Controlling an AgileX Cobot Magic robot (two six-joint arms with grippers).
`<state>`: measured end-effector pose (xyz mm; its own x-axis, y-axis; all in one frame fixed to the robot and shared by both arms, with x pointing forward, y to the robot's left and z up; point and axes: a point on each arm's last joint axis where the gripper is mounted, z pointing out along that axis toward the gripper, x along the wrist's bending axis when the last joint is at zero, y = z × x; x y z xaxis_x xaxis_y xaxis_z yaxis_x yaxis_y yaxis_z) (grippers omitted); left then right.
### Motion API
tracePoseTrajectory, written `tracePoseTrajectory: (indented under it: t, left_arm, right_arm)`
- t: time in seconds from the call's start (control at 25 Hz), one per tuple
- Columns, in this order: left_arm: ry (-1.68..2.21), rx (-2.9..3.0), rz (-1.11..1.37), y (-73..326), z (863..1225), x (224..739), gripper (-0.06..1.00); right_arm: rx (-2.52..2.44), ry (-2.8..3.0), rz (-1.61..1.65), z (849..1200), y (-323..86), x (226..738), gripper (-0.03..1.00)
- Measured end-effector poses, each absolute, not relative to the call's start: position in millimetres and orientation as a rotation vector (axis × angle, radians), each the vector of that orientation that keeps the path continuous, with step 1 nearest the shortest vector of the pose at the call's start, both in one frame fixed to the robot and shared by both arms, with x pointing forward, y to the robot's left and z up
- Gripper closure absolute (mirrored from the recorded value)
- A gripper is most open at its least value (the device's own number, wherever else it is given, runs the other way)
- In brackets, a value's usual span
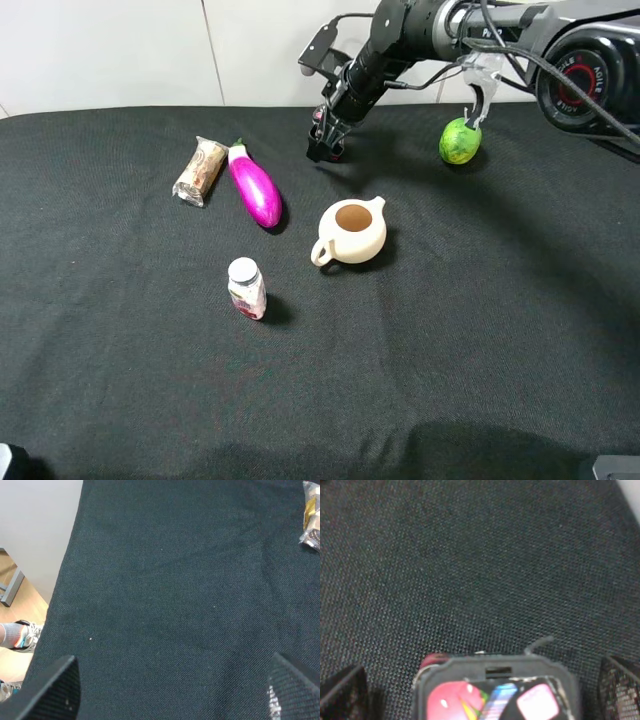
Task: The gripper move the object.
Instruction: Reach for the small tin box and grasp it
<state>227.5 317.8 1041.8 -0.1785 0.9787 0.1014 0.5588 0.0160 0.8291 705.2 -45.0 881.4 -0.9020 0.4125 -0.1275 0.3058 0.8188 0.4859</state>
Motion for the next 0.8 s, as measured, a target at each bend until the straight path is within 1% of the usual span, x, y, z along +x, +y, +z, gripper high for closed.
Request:
tracePoseTrajectory:
  t: [0.8]
  left_arm:
    - [1.781,1.57,1.056,317.8,1041.8,227.5,0.15]
  right_arm:
    - [0.557,2.764,0.69,880.8,-44.8,706.3,0.27]
